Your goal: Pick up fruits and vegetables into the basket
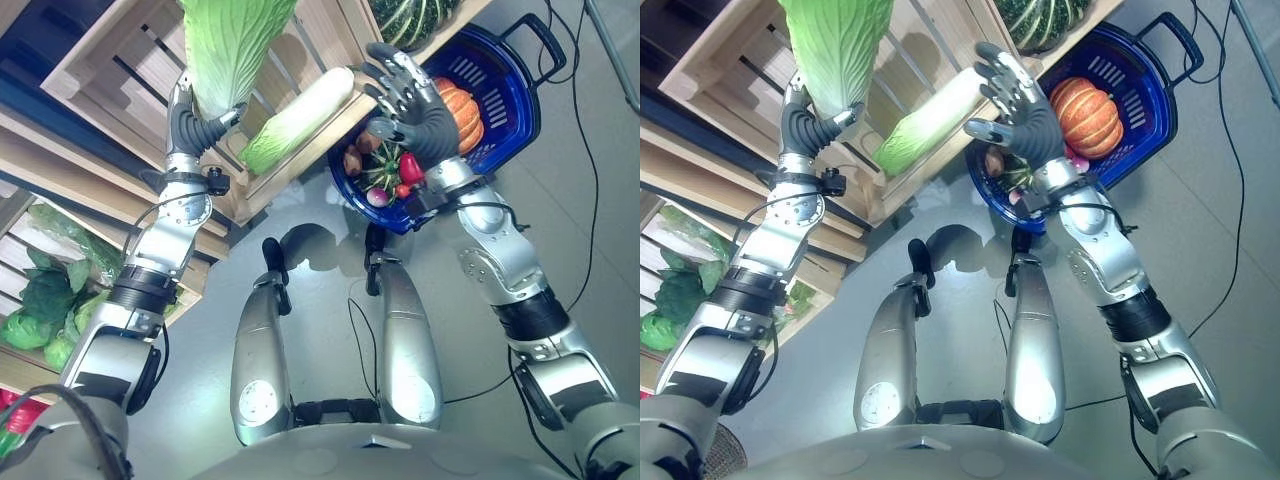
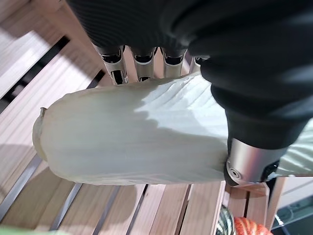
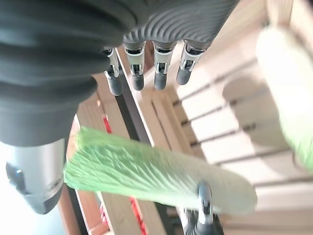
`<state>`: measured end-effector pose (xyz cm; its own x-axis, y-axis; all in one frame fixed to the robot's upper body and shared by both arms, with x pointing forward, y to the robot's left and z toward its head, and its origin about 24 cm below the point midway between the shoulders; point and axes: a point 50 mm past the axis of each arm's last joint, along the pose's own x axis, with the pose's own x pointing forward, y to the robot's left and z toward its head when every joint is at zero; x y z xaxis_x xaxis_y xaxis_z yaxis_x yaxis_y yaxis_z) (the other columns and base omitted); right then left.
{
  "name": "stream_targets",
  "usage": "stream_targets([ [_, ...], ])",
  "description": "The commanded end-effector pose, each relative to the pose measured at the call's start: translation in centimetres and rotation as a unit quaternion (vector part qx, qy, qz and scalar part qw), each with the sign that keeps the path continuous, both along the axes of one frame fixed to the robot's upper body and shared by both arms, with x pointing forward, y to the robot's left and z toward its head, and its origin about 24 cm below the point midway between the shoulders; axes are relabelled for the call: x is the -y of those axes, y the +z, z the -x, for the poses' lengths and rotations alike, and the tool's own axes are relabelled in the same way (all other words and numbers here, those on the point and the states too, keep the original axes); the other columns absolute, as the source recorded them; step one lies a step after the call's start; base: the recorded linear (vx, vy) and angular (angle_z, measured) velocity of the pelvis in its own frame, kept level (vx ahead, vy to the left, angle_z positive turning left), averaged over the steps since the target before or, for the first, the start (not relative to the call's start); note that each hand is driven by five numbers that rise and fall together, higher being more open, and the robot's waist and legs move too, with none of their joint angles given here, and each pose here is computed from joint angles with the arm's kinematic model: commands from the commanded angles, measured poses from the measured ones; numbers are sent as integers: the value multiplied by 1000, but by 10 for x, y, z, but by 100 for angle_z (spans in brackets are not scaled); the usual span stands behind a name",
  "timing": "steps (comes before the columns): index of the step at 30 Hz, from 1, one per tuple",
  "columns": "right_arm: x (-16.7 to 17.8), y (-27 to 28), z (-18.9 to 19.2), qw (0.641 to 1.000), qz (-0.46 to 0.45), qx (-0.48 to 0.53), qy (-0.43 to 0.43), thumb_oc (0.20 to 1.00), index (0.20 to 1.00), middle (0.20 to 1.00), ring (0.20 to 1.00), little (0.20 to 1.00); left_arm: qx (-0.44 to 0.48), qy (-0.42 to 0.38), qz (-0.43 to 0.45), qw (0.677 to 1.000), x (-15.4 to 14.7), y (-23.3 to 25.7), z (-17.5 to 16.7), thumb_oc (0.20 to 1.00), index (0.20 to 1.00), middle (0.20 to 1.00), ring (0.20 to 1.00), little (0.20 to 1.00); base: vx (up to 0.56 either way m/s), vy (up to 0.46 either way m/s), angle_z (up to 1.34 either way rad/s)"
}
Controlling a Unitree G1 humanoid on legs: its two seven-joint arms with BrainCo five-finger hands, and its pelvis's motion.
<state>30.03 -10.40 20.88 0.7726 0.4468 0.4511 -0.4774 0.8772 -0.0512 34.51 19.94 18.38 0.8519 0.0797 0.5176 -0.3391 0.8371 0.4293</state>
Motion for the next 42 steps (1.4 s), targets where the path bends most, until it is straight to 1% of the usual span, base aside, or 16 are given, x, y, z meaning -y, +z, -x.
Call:
stream_targets([
  [1,-17,24,13,996,-72,26,38,1000,1000,1000,1000,1000,112,-37,-68,991,14,45,13,200,200,200,200,200,22,-74,11],
  [7,-31,19,7,986,-154,-35,42,1000,1000,1000,1000,1000,126,-71,-80,986,40,43,15,200,200,200,200,200,24,-66,7],
  [8,-31,19,7,986,-155,-35,42,1000,1000,1000,1000,1000,126,-71,-80,986,40,43,15,200,200,200,200,200,10,-34,7],
  [11,-37,16,5,982,-176,-59,42,1000,1000,1000,1000,1000,132,-85,-98,983,55,41,16,200,200,200,200,200,8,-43,4],
  [13,-38,13,4,979,-187,-71,31,1000,1000,1000,1000,1000,131,-92,-104,982,62,39,17,200,200,200,200,200,3,-44,2],
  [14,-38,10,2,976,-200,-80,14,1000,1000,1000,1000,1000,136,-94,-116,979,69,37,18,200,200,200,200,200,-1,-37,0],
  [18,-37,3,-3,967,-230,-109,-32,1000,1000,1000,1000,1000,148,-91,-154,973,82,32,21,200,200,200,200,200,-1,-9,0],
  [20,-37,-1,-6,962,-238,-126,-36,1000,1000,1000,1000,1000,146,-92,-158,972,86,29,21,200,200,200,200,200,0,0,0],
  [25,-45,-11,-9,961,-223,-157,-42,1000,1000,1000,1000,1000,164,-89,-196,963,98,27,23,200,200,200,200,200,0,0,0],
  [29,-48,-14,-11,963,-211,-164,-32,1000,1000,1000,1000,1000,156,-84,-236,955,106,27,22,200,200,200,200,200,0,0,0],
  [32,-51,-13,-10,968,-196,-156,-20,1000,1000,1000,1000,1000,130,-88,-264,952,110,23,20,200,200,200,200,200,0,0,0],
  [33,-52,-12,-10,971,-183,-149,-18,1000,1000,1000,1000,1000,119,-89,-288,946,113,21,19,200,200,200,200,200,-36,5,0],
  [34,-52,-12,-10,972,-183,-148,-18,1000,1000,1000,1000,1000,120,-89,-288,946,113,22,19,200,200,200,200,200,-36,7,0],
  [39,-56,-11,-10,980,-136,-142,-8,1000,1000,1000,1000,1000,91,-96,-353,926,120,17,18,200,200,200,200,200,0,0,0],
  [42,-61,-9,-9,984,-113,-136,19,1000,1000,1000,1000,1000,60,-121,-391,911,127,12,18,200,200,200,200,200,0,0,0],
])
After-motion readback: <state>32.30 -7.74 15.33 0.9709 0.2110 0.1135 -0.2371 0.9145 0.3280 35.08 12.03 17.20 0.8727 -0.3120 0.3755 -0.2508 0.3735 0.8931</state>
